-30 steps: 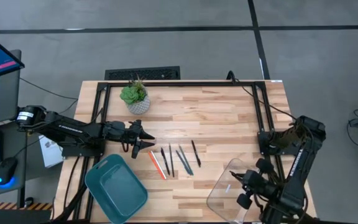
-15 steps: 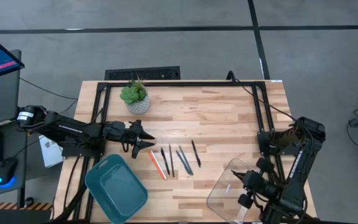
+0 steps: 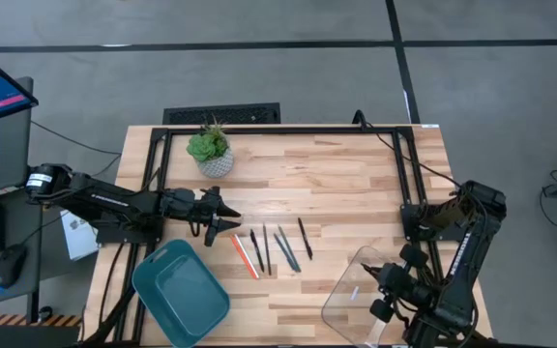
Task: Sort pens & pencils
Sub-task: Put the transparent black pen into the transparent bin
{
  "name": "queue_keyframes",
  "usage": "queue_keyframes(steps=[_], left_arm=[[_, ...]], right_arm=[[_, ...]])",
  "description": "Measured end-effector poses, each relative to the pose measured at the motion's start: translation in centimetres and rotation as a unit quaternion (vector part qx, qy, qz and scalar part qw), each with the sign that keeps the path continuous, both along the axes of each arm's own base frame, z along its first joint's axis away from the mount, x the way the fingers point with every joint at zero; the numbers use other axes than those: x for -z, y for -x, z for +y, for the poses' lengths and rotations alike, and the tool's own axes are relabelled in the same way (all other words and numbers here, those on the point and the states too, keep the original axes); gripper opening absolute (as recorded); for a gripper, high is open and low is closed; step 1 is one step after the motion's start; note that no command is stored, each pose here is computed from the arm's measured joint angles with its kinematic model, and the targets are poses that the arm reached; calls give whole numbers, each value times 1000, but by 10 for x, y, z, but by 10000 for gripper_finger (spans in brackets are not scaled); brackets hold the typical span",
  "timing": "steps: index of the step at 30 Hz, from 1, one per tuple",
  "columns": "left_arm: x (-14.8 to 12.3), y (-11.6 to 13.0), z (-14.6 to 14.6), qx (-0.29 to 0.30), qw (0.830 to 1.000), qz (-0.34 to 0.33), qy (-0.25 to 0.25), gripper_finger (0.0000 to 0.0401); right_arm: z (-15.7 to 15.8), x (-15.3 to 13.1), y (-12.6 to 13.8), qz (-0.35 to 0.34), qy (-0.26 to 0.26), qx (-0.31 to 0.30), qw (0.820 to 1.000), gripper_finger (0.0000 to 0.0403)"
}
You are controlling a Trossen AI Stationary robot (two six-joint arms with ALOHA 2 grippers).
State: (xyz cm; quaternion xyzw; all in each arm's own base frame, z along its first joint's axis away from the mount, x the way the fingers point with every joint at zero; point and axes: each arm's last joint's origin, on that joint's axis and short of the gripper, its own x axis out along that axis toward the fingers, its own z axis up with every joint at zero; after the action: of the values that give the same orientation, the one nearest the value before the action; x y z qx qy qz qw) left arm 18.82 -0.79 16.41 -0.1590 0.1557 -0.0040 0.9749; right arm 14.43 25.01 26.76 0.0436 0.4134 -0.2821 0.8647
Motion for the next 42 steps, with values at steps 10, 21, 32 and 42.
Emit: queue_keyframes(steps=[10, 21, 32, 42], left_arm=[[0, 0, 0, 0, 1000, 0, 0, 149], [0, 0, 0, 0, 1000, 0, 0, 149], [0, 0, 0, 0, 1000, 0, 0, 149], [0, 0, 0, 0, 1000, 0, 0, 149]], right_arm=[[-1, 13, 0, 4, 12, 3, 1000, 59], [-7, 19, 4, 0, 13, 40, 999, 59], [-1, 21, 4, 1, -27, 50, 998, 59], [-4, 29, 5, 5, -16, 54, 998, 59]])
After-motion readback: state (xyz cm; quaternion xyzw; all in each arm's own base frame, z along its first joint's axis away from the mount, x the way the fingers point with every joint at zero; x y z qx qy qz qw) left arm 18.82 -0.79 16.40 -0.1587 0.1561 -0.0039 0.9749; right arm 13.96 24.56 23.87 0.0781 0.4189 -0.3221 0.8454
